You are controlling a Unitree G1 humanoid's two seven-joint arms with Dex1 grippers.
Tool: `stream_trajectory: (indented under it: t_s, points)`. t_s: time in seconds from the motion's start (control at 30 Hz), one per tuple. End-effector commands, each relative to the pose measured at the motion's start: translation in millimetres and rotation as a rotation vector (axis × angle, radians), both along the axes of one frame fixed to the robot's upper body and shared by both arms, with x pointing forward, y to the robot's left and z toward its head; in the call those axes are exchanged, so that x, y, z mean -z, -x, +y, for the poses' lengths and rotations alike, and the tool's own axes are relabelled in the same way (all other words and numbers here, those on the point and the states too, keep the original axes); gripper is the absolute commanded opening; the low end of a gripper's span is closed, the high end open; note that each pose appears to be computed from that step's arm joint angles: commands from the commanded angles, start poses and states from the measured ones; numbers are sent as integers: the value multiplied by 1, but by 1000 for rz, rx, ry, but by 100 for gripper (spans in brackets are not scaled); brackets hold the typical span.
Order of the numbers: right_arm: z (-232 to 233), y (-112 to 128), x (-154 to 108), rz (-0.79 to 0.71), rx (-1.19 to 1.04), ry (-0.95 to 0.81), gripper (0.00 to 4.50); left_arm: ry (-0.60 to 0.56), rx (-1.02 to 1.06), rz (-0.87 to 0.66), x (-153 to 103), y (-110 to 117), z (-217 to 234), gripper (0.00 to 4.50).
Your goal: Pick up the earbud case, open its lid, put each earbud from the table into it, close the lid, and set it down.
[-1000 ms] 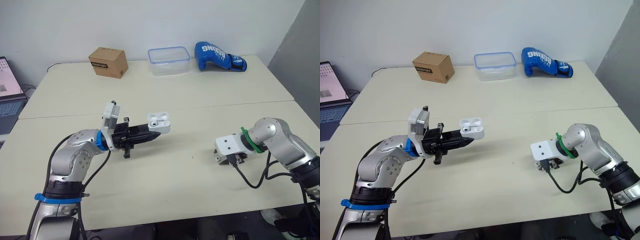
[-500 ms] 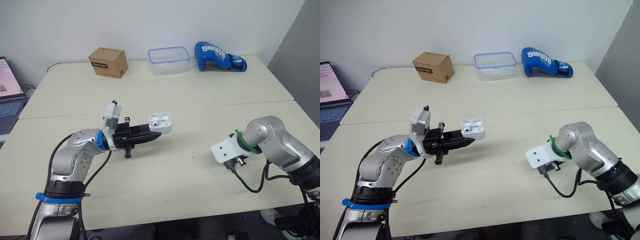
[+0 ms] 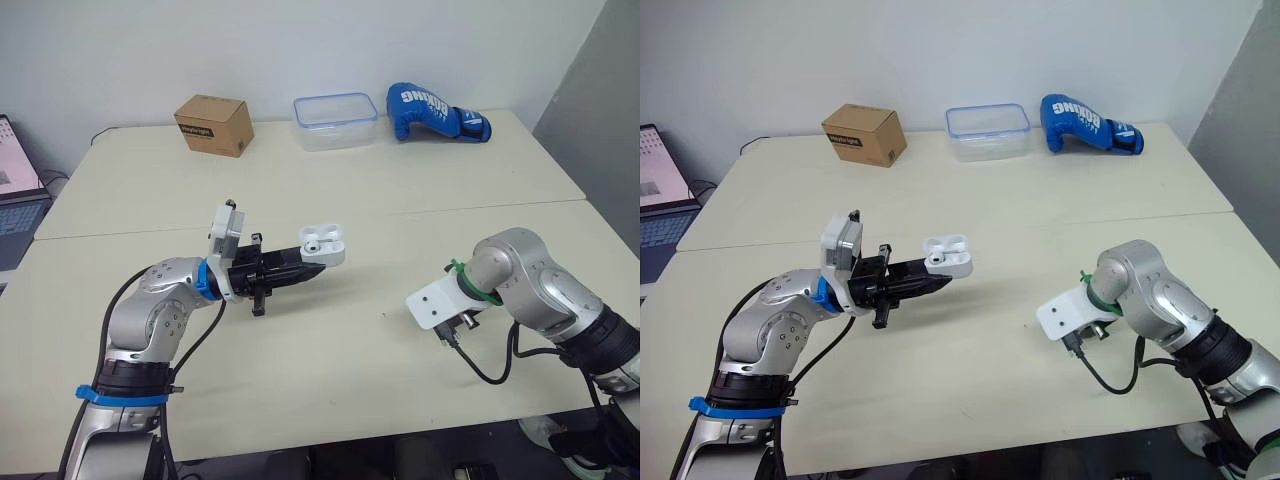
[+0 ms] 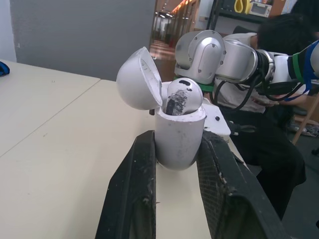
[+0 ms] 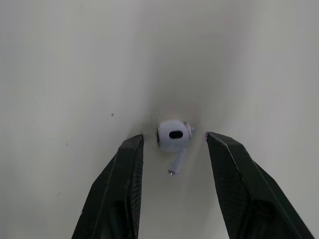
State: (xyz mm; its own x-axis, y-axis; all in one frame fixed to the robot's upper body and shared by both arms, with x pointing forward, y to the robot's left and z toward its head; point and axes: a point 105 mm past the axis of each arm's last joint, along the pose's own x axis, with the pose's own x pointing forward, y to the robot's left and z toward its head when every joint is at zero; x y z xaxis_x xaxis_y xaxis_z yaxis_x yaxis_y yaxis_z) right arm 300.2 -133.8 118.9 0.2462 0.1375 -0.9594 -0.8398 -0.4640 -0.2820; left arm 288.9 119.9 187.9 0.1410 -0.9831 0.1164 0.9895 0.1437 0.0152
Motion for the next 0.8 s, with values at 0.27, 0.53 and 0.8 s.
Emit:
stream_trajectory:
  t_s: [0.27,0.53,0.8]
  points:
    - [-1,9,-7,33,-46,64,201,16,1,-49,-5,4,0,81]
    - [-3,10,-4,38,-40,75,201,17,-5,-50,-4,4,0,81]
    - [-1,9,-3,35,-37,73,201,14,-4,-52,-4,3,-1,81]
